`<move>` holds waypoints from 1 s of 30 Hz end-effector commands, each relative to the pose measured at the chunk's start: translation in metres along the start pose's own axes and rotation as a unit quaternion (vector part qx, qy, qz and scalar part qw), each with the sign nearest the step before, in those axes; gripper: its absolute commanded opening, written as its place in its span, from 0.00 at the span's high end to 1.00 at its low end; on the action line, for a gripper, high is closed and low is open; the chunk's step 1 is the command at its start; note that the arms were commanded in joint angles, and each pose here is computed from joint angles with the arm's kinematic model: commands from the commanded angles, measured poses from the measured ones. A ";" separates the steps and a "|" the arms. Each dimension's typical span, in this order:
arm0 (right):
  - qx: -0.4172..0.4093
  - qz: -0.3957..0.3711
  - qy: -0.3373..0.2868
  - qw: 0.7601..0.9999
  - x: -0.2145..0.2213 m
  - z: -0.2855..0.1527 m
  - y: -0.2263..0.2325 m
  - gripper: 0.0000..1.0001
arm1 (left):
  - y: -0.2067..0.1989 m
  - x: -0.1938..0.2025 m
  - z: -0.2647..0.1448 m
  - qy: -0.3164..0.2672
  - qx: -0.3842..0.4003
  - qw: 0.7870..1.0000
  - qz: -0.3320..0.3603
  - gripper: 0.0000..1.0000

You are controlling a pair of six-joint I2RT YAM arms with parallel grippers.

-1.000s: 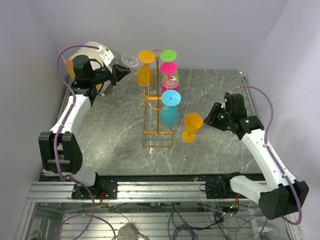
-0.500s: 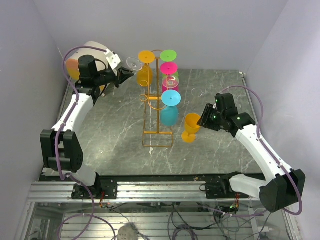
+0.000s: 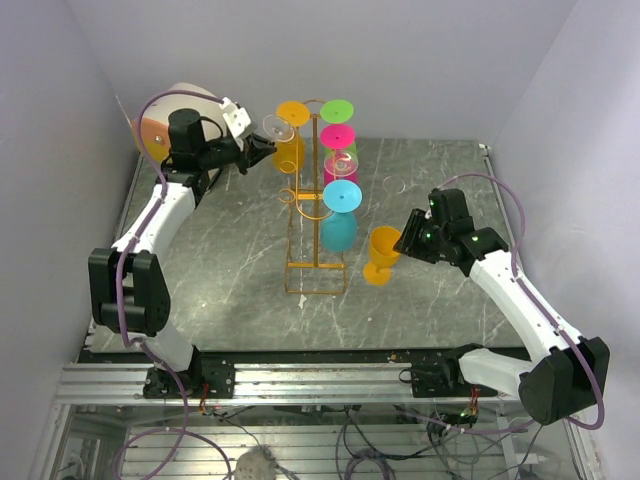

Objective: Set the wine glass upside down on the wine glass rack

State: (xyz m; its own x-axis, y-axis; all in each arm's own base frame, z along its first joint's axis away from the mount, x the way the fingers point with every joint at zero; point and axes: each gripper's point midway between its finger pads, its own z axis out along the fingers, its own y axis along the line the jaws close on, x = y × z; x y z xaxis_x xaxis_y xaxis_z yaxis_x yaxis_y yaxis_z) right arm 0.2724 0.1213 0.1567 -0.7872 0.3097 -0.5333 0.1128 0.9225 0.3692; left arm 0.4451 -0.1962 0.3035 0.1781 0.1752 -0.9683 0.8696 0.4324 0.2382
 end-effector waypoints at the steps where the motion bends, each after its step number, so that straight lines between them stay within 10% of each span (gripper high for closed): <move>1: -0.006 0.002 -0.008 1.000 -0.001 0.001 0.002 0.58 | 0.003 -0.034 0.007 -0.040 0.011 0.998 0.050 0.93; 9: -0.005 -0.002 0.013 1.000 0.010 0.008 0.002 0.58 | -0.003 -0.029 0.019 -0.035 0.023 0.997 0.060 0.93; 15: 0.011 -0.006 0.019 1.000 0.013 0.011 -0.004 0.81 | -0.007 -0.022 0.027 -0.022 0.030 0.997 0.065 0.93; 30: 0.041 -0.023 0.024 0.999 0.010 0.000 -0.013 1.00 | -0.009 -0.014 0.032 -0.019 0.027 0.998 0.051 0.93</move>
State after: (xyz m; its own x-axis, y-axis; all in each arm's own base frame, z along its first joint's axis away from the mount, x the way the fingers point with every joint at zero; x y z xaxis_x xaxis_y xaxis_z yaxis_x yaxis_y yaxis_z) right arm 0.2625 0.1191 0.1357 -0.8277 0.2769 -0.4882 0.1272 0.9397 0.3173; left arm 0.4452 -0.2261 0.2925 0.2112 0.1955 -0.9577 0.8919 0.3623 0.2707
